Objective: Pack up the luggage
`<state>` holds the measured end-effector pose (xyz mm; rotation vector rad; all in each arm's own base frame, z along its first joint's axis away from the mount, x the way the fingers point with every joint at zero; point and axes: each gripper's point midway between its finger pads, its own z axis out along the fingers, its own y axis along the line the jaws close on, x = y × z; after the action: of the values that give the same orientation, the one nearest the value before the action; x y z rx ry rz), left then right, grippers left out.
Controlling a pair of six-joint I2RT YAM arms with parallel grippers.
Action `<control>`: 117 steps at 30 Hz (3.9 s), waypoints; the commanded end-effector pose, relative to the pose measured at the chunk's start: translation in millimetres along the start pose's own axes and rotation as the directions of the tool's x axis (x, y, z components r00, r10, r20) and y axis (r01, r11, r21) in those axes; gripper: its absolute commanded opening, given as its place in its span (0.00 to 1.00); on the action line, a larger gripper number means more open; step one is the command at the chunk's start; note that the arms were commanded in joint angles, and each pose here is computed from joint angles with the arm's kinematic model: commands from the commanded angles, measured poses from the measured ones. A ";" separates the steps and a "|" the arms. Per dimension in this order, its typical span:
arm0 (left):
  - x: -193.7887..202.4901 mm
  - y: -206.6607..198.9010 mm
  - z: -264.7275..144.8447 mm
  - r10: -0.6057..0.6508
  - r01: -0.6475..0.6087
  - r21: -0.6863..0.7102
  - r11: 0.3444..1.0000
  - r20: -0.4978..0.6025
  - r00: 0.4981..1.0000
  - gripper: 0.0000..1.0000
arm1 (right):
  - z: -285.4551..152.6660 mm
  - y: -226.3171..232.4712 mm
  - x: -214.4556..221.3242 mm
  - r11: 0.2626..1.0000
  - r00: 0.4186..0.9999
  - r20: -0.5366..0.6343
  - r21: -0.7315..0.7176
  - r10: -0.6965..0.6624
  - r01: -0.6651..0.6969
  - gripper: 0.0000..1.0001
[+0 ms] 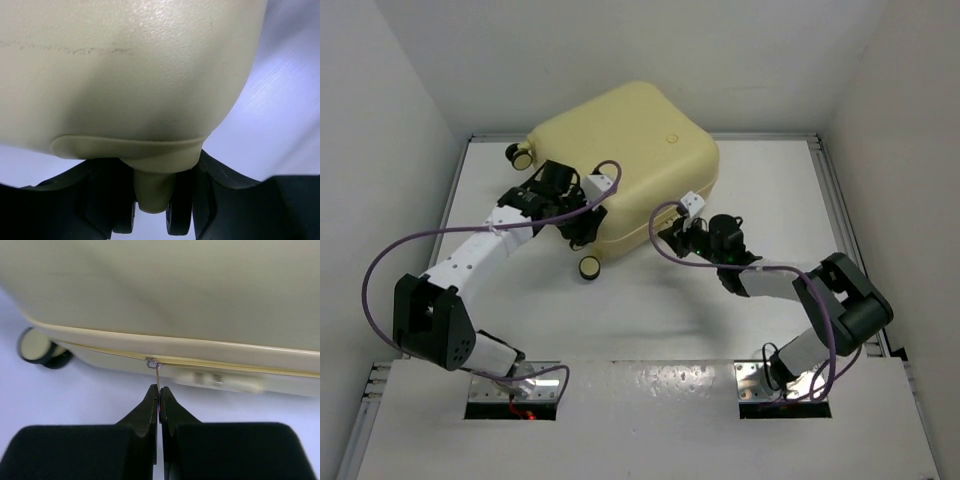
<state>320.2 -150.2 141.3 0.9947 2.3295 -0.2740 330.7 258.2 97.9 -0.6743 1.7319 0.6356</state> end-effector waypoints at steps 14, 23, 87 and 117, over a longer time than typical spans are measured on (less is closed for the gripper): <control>202.2 206.4 -29.3 -0.187 -0.053 -0.429 0.902 -0.499 0.846 0.00 | -26.4 -167.2 -2.3 0.933 0.999 -0.006 0.357 0.036 -0.031 0.00; 206.2 325.3 -12.3 -0.309 -0.020 -0.589 0.808 -0.452 0.837 0.00 | -8.1 -250.7 -30.7 0.890 0.998 0.058 0.456 -0.021 -0.007 0.00; 45.8 19.4 -57.4 0.278 -0.287 0.028 0.957 0.181 0.943 0.54 | 188.2 13.0 -86.0 0.975 0.963 0.167 -0.095 0.212 -0.199 0.00; 26.0 83.9 105.1 0.074 -0.078 -0.329 0.941 -0.027 0.997 0.25 | 184.7 -90.8 -63.8 0.974 0.969 0.146 0.077 0.201 -0.214 0.00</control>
<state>393.3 -119.9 27.5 0.9735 2.2800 0.1010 493.1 371.2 101.0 -0.4615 1.7333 0.8475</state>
